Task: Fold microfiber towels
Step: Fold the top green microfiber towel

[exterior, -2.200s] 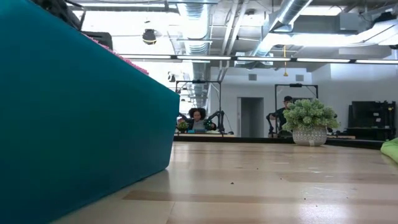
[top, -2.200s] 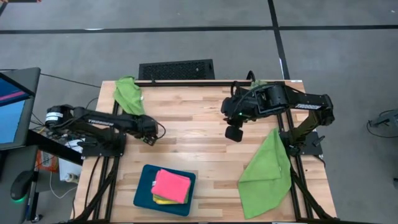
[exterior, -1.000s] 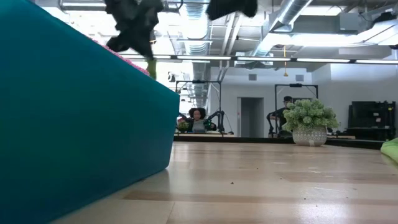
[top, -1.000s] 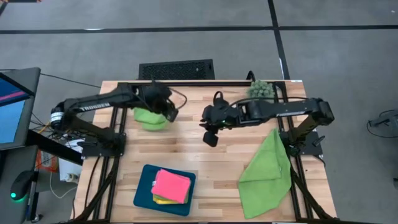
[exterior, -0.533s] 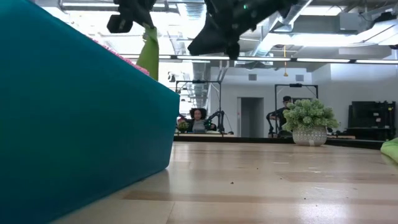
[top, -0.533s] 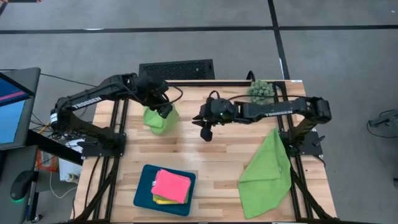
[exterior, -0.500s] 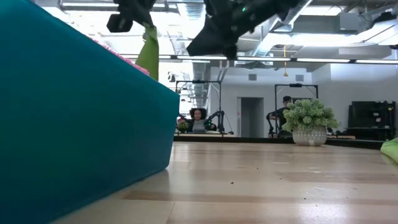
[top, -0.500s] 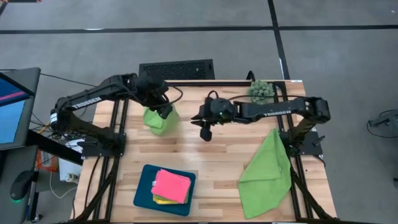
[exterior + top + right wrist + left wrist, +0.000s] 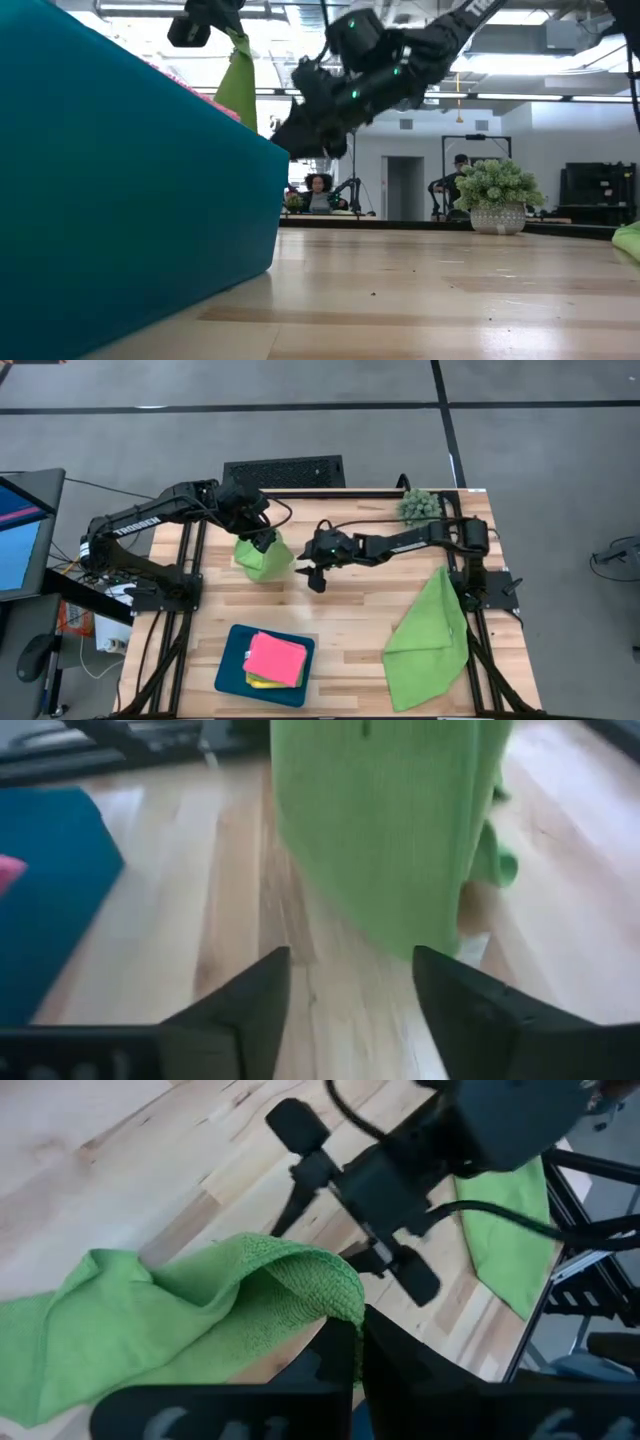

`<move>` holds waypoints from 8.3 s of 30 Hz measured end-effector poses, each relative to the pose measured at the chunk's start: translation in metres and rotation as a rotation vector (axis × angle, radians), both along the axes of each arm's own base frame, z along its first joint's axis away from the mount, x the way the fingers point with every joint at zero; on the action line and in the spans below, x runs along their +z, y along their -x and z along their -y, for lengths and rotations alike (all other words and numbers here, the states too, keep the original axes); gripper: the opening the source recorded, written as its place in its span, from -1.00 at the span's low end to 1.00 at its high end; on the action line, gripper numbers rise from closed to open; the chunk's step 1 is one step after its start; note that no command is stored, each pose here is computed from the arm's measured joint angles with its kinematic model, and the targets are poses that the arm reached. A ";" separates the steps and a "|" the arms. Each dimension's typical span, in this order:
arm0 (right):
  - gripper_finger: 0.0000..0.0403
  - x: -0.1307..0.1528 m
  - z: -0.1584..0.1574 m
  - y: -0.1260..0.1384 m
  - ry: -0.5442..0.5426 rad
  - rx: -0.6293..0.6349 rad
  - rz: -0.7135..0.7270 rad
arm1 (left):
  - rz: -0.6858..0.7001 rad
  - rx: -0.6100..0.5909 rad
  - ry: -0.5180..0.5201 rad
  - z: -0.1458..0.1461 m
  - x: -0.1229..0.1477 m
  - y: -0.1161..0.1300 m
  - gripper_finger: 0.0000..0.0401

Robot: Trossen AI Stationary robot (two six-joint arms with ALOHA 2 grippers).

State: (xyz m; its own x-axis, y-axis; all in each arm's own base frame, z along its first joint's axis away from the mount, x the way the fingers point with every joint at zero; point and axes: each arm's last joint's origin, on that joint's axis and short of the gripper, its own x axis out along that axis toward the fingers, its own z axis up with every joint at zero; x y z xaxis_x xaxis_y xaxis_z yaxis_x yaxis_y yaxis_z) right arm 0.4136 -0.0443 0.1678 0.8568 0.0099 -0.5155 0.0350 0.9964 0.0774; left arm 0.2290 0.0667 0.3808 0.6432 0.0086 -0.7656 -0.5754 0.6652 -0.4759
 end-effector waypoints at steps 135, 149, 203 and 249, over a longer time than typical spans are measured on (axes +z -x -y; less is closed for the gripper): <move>-0.97 0.161 -0.020 0.067 0.228 -0.300 -0.544 | -0.166 -0.032 0.033 -0.035 -0.084 0.036 -1.00; -0.97 0.129 -0.092 0.074 0.095 -0.193 -0.604 | -0.077 0.005 0.199 0.022 -0.142 0.046 -1.00; -0.94 0.034 0.014 0.101 -0.034 -0.335 -0.824 | 0.004 0.194 0.102 -0.084 -0.187 -0.002 -1.00; -0.29 0.034 0.015 0.103 -0.072 -0.398 -0.873 | -0.001 0.216 -0.019 -0.086 -0.186 -0.005 -0.80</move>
State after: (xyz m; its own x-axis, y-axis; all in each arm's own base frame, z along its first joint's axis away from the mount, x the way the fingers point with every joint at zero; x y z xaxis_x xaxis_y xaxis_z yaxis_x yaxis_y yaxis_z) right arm 0.3103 -0.0592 0.2020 0.1183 -0.1422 -0.9827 0.4434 0.8931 -0.0759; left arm 0.2338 0.1530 0.1949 0.6245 0.1605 -0.7644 -0.7058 0.5350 -0.4643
